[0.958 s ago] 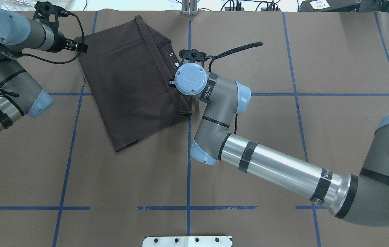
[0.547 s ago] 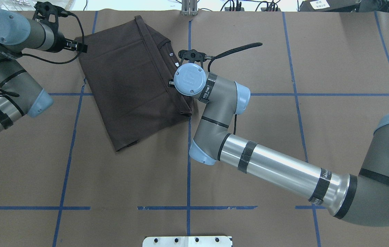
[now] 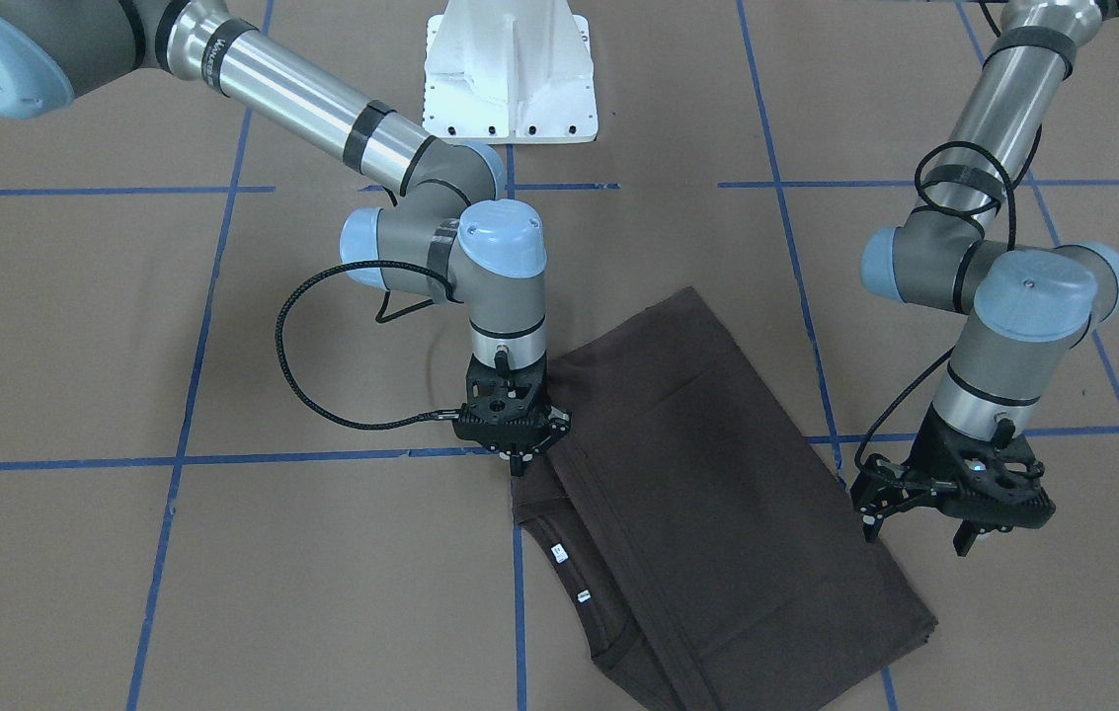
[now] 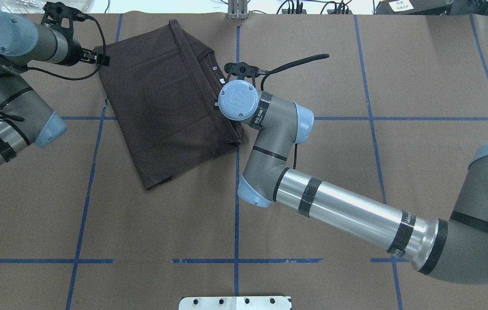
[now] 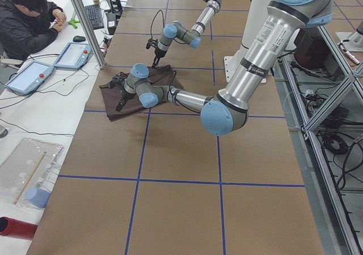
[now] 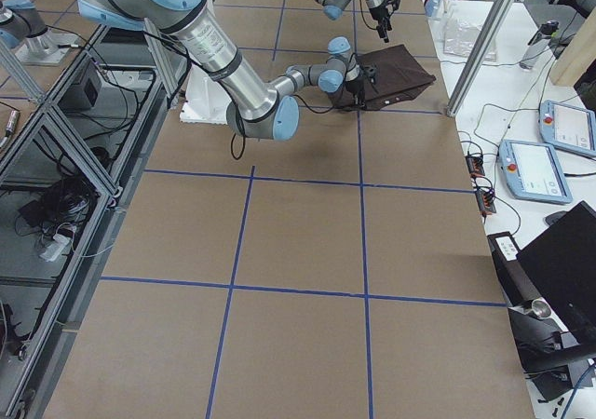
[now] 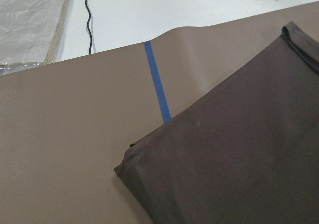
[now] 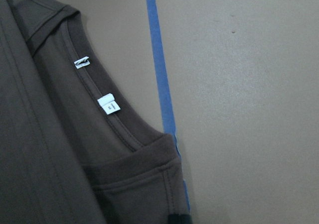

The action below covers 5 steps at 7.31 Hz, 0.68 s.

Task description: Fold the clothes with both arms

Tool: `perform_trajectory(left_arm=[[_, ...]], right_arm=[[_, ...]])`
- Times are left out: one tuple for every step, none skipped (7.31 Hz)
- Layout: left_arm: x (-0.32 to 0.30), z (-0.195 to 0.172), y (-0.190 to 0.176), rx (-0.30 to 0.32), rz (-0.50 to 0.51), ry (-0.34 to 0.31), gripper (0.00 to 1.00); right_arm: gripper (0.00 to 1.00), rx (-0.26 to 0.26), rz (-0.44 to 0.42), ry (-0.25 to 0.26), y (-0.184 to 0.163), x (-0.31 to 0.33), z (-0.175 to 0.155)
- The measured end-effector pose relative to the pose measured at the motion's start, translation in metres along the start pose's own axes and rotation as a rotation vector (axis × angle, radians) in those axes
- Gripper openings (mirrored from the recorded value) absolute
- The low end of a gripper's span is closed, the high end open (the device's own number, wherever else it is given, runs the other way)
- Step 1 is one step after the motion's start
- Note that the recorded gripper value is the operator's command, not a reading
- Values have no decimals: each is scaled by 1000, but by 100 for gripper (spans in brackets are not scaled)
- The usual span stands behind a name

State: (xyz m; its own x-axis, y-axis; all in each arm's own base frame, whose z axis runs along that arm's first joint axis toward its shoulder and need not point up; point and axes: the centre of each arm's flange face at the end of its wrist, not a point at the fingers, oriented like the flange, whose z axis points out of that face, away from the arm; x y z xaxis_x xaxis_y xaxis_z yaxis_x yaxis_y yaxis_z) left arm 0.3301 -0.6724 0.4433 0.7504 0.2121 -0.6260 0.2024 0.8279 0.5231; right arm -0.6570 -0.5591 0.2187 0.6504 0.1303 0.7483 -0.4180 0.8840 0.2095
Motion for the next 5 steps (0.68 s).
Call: perform_trajectory(left_arm=[[0, 0, 0, 0, 0, 0, 100], [0, 0, 0, 0, -2, 0, 100], [1, 0, 0, -1, -5, 1, 100], [1, 0, 1, -1, -7, 1, 100], [1, 0, 1, -1, -7, 1, 100]], right_arm=[[0, 1, 3, 0, 0, 0, -1], [8, 2, 7, -2, -1, 0, -2], [56, 2, 5, -3, -1, -1, -3], [59, 3, 0, -3, -2, -1, -3], [63, 3, -3, -2, -1, 0, -3]])
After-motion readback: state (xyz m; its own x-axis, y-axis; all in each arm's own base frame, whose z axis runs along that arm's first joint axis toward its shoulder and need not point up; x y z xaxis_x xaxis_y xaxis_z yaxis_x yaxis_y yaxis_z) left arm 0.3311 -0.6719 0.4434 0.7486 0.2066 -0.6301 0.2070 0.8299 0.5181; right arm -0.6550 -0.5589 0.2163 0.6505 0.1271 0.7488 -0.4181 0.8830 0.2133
